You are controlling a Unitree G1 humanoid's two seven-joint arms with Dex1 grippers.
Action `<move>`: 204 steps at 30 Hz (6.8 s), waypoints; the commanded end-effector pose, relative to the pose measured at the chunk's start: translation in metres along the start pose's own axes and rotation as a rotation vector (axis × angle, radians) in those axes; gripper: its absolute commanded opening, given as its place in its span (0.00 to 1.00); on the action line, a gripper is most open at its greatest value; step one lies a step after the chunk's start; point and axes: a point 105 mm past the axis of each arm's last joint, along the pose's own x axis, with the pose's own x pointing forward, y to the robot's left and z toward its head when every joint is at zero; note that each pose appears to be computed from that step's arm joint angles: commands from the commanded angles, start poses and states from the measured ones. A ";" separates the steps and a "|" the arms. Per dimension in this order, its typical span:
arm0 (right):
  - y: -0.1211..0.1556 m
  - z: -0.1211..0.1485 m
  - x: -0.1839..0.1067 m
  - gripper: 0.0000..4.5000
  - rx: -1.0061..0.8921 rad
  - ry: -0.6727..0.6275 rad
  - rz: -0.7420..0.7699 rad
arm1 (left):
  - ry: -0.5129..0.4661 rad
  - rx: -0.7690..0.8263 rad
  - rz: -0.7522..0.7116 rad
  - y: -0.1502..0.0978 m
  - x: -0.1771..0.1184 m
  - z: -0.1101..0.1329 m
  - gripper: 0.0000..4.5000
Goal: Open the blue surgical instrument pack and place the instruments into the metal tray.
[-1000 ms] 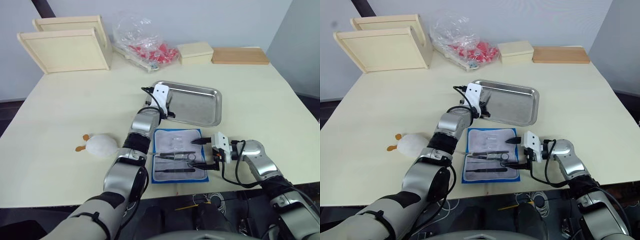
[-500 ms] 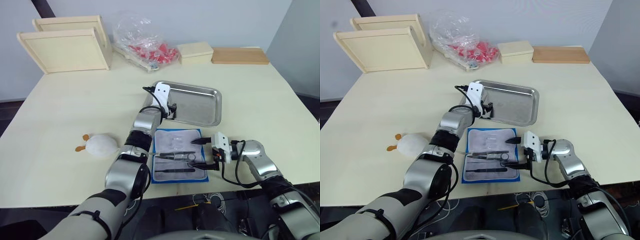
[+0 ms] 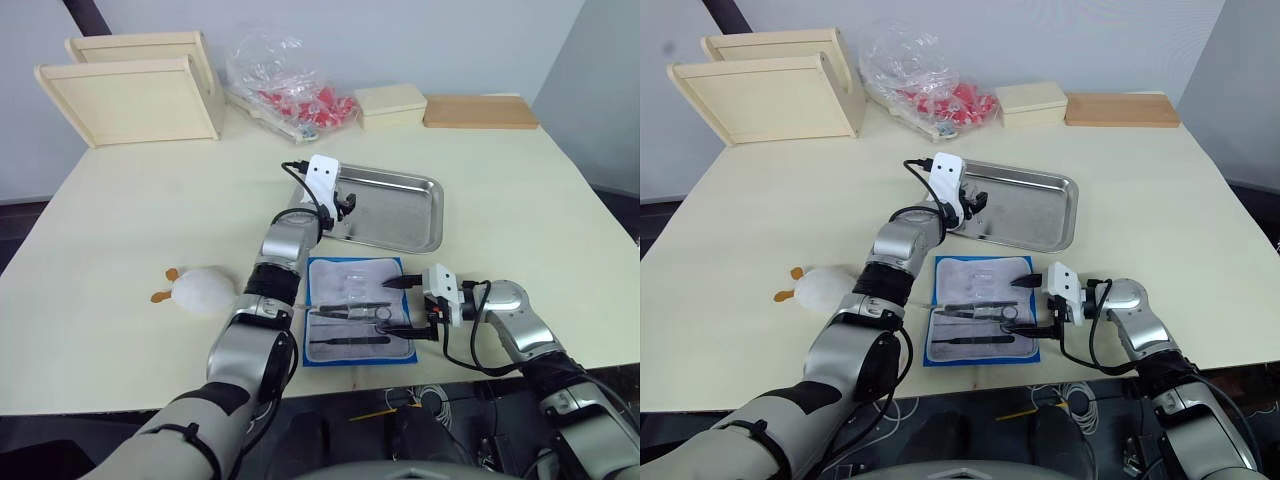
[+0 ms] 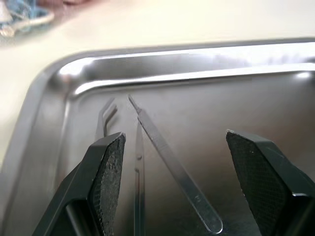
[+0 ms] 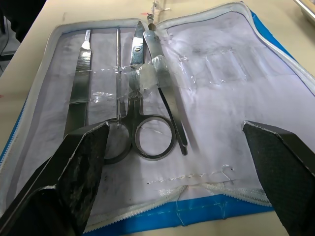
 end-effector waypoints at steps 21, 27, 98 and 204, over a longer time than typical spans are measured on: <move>0.021 -0.054 -0.003 1.00 0.152 0.167 0.016 | -0.147 0.311 -0.724 -0.004 -0.129 -0.009 0.77; 0.022 -0.054 -0.003 1.00 0.152 0.167 0.017 | -0.079 0.385 -0.879 0.005 -0.161 -0.024 0.77; 0.025 -0.056 -0.007 1.00 0.168 0.164 -0.018 | 0.136 0.630 -1.179 -0.024 -0.135 -0.103 0.28; 0.024 -0.055 0.001 1.00 0.163 0.152 0.000 | 0.453 0.747 -0.966 0.029 -0.177 -0.054 0.01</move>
